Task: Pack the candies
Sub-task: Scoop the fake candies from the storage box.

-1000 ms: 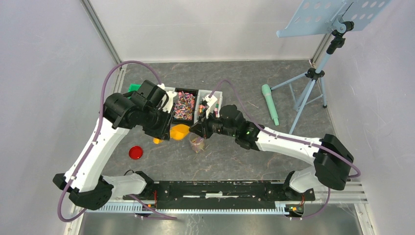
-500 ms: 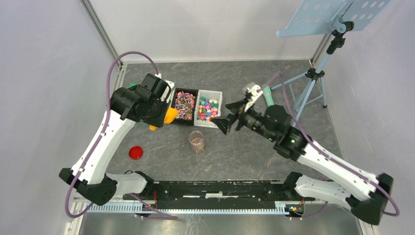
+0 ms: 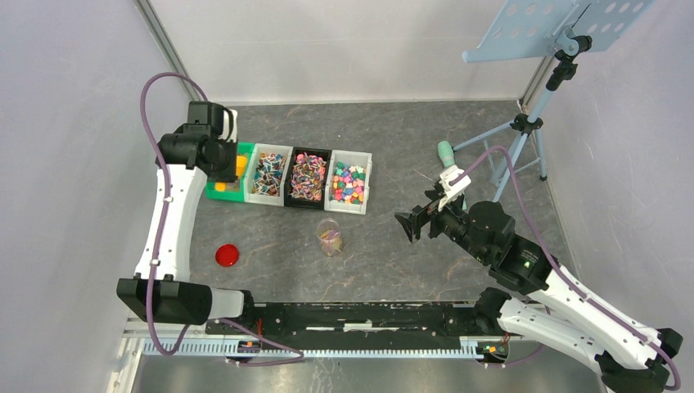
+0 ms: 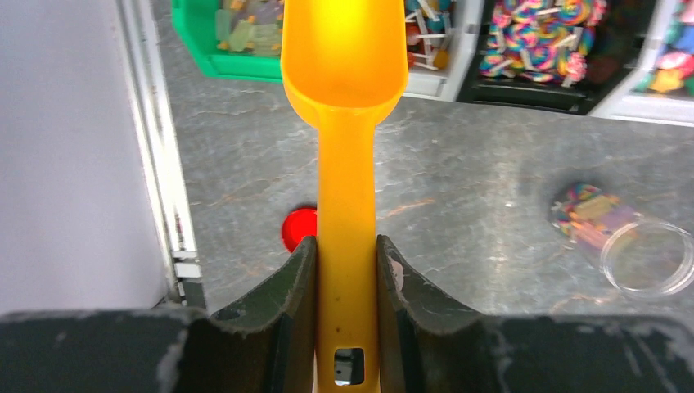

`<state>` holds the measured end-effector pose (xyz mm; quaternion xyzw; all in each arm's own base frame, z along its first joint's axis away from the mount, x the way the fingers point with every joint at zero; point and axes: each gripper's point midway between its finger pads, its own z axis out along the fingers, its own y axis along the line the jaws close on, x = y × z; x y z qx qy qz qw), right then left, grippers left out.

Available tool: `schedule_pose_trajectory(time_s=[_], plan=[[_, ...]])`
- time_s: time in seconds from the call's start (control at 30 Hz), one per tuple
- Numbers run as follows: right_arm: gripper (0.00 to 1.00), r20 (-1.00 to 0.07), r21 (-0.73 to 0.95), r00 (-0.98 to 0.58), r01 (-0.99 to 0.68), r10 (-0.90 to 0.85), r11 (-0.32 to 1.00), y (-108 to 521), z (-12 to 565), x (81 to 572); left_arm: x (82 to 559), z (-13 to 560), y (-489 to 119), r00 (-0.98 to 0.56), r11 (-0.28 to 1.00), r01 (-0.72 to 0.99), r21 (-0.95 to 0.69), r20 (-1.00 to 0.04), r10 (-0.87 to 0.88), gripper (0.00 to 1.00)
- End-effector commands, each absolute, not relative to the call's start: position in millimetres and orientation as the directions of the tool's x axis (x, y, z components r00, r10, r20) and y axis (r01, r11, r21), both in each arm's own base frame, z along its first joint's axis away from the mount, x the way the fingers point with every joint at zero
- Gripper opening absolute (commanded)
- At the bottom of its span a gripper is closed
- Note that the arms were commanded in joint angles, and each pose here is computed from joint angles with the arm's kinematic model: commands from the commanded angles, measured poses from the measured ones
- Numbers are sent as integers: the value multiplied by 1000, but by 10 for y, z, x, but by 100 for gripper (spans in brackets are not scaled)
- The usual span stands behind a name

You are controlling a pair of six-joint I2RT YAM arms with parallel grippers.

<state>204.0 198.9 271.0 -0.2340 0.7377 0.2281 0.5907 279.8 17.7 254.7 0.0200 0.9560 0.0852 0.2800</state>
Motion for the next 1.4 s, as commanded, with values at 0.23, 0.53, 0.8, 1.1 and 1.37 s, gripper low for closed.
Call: schedule_pose_trajectory(time_s=[0.23,0.53,0.8,1.1,1.37], plan=[[98,-976,-37,-152,-587,-155,809,1786,2874,2035,2899,2378,733,-877,975,-92,202,-481,17,2],[98,-978,-29,-153,-562,-139,826,1719,2929,2037,3095,2214,779,-912,979,-99,178,-410,-17,2],[98,-980,-18,-155,-563,-127,826,1737,2944,2042,3128,2171,914,-932,964,-114,241,-362,-20,2],[98,-970,-48,-163,-595,-179,802,1822,2964,2052,3113,2027,842,-946,975,-91,203,-324,-21,2],[98,-970,14,-193,-653,-148,757,2017,2910,1998,3228,1914,853,-957,977,-78,198,-291,-17,2]])
